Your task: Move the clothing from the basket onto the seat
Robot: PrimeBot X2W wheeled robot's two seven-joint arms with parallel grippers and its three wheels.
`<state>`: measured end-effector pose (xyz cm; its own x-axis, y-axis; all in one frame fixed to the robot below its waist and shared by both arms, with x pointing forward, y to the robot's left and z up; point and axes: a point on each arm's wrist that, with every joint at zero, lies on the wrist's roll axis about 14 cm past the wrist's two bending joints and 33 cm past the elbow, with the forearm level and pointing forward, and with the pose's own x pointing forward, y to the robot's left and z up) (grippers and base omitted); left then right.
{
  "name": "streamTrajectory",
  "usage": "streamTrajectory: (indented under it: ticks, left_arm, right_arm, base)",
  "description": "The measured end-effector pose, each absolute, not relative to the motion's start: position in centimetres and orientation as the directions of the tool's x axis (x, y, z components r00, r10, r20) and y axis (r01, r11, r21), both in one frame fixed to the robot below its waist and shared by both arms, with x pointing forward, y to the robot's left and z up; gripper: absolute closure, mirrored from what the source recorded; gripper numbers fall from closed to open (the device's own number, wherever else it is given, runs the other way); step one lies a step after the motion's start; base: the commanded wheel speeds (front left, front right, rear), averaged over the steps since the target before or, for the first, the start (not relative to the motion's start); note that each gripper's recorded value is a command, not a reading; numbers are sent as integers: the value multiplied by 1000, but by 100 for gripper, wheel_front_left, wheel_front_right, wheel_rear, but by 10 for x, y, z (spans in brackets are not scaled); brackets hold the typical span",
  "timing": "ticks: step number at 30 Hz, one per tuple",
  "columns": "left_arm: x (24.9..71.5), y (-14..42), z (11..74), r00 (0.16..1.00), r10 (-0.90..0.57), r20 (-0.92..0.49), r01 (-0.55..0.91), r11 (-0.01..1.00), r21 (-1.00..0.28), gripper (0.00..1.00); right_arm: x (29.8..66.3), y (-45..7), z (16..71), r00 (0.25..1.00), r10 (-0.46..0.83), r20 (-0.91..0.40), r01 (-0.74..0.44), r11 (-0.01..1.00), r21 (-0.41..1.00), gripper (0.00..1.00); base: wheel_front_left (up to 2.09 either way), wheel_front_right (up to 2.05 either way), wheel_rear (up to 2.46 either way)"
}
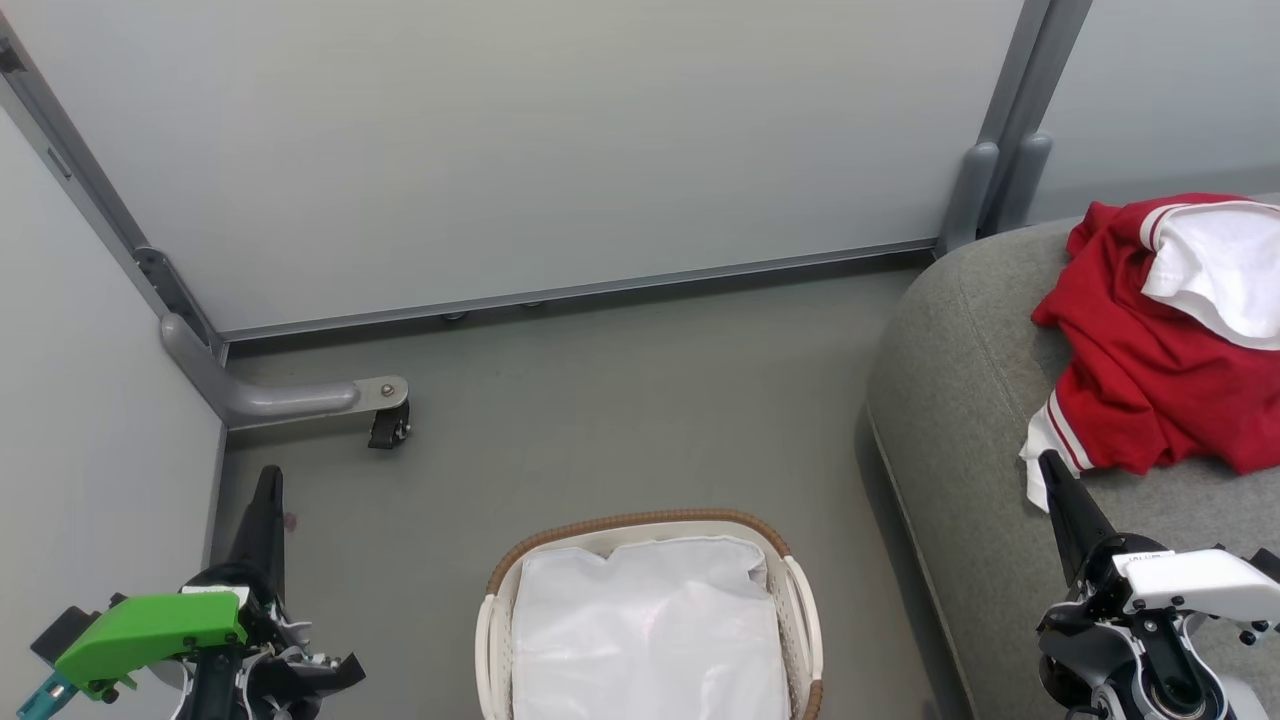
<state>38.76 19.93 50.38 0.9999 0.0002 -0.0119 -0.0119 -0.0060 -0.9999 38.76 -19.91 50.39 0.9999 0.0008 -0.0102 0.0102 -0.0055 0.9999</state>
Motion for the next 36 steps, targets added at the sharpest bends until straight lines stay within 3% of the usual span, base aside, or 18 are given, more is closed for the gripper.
streamTrajectory:
  ticks: [36]
  left_arm:
    - [388,199,504,1000,0,-12,-12,-6,-1000,100]
  right_arm:
    - [388,-199,504,1000,1,-10,10,-5,1000,100]
  base:
    - [0,0,0]
